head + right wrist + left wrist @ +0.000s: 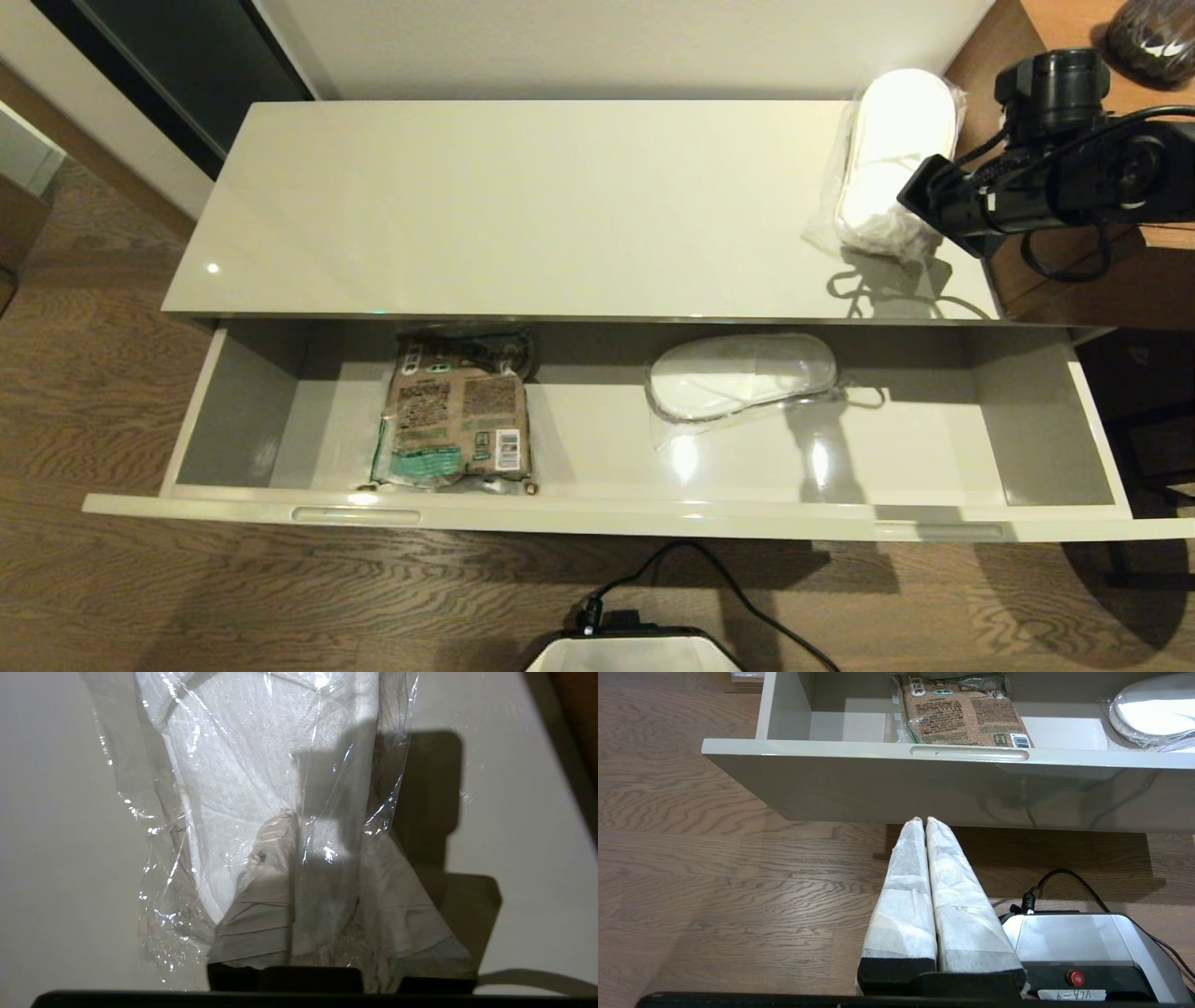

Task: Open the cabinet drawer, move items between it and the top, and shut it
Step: Pick up the disposable slippers on the table

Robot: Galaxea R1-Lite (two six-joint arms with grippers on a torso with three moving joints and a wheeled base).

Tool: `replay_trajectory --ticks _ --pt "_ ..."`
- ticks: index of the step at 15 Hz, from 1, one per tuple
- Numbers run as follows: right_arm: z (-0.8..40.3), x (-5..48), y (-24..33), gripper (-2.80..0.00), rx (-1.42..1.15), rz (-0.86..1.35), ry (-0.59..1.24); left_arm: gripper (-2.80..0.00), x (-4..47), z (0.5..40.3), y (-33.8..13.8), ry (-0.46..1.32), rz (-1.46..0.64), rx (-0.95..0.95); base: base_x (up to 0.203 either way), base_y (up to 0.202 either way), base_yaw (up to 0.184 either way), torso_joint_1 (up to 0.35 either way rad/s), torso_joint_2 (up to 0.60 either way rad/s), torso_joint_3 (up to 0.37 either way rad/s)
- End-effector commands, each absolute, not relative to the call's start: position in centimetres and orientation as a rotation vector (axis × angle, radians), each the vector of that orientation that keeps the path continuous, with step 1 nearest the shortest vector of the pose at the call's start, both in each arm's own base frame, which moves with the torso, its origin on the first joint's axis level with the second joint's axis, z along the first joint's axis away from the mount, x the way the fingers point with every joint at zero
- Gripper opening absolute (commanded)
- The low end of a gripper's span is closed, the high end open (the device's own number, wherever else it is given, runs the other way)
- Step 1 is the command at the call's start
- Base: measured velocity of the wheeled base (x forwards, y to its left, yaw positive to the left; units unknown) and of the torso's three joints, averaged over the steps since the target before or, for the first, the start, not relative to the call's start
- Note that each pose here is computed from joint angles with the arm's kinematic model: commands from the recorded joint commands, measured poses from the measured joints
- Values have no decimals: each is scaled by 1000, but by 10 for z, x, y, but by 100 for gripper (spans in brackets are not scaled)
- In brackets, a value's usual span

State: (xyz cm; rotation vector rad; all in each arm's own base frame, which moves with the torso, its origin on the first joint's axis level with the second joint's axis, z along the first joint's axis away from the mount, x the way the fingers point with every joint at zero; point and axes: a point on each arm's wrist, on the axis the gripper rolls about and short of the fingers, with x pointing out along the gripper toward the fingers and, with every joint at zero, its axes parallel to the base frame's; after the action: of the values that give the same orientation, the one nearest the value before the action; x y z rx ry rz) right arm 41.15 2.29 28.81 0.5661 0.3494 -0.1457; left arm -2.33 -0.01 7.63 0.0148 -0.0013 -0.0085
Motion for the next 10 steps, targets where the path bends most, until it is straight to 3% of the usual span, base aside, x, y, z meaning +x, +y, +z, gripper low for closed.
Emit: replay_trajectory --ticks 1,10 --pt "302 400 26 -280 571 -129 326 -280 -23 76 0 -2 -9 14 0 0 0 0 0 0" --pt "321 376 27 -280 596 -131 339 -280 -23 76 0 -2 -9 14 0 0 0 0 0 0"
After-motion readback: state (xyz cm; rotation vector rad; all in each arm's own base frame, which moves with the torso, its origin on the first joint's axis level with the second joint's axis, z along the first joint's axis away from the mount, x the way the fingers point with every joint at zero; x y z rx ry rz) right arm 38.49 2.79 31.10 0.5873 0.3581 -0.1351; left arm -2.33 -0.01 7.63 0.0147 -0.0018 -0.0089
